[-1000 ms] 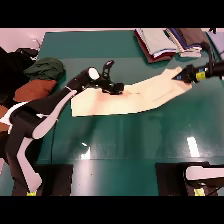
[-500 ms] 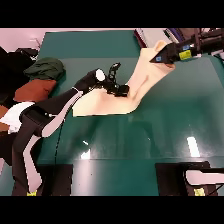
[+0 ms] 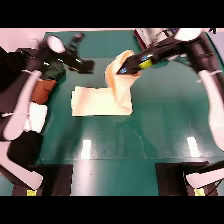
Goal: Fold the shirts.
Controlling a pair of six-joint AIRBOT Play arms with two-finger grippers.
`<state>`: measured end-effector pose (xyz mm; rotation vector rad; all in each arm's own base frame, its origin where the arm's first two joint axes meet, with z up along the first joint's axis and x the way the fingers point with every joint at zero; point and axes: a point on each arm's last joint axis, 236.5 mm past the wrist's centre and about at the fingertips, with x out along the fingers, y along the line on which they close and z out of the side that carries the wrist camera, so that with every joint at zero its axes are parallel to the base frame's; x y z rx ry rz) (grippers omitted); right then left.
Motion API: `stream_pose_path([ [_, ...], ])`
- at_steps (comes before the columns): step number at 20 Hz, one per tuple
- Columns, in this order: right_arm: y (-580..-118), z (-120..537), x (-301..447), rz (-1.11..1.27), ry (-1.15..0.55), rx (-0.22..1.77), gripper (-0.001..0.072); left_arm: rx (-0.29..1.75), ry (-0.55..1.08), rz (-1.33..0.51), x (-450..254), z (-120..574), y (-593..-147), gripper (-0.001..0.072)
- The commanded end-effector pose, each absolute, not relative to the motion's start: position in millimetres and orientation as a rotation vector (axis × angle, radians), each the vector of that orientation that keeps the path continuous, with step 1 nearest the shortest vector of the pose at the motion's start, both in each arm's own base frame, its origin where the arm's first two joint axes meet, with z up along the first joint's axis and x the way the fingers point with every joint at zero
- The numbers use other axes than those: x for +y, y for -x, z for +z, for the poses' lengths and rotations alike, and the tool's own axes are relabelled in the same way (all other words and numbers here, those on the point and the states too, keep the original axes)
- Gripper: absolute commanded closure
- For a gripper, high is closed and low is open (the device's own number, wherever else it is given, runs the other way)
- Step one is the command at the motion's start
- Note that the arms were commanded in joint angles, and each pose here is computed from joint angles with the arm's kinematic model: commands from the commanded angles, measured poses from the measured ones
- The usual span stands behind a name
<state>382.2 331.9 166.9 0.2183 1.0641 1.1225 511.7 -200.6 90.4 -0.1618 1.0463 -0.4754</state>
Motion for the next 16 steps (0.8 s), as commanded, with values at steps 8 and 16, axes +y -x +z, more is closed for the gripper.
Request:
stream_pose_path([
  [8, -383.5, 101.4, 455.3, 1.168, -0.13, 0.971, 0.0401, 0.87, 0.145, -0.293, -79.4, 204.5, -484.1, 0.0684],
  [16, -403.8, -13.6, 217.7, 0.619, -0.391, 1.316, 0.0103, 0.834, 0.089, -0.398, -131.3, 210.5, -480.7, 0.0684],
])
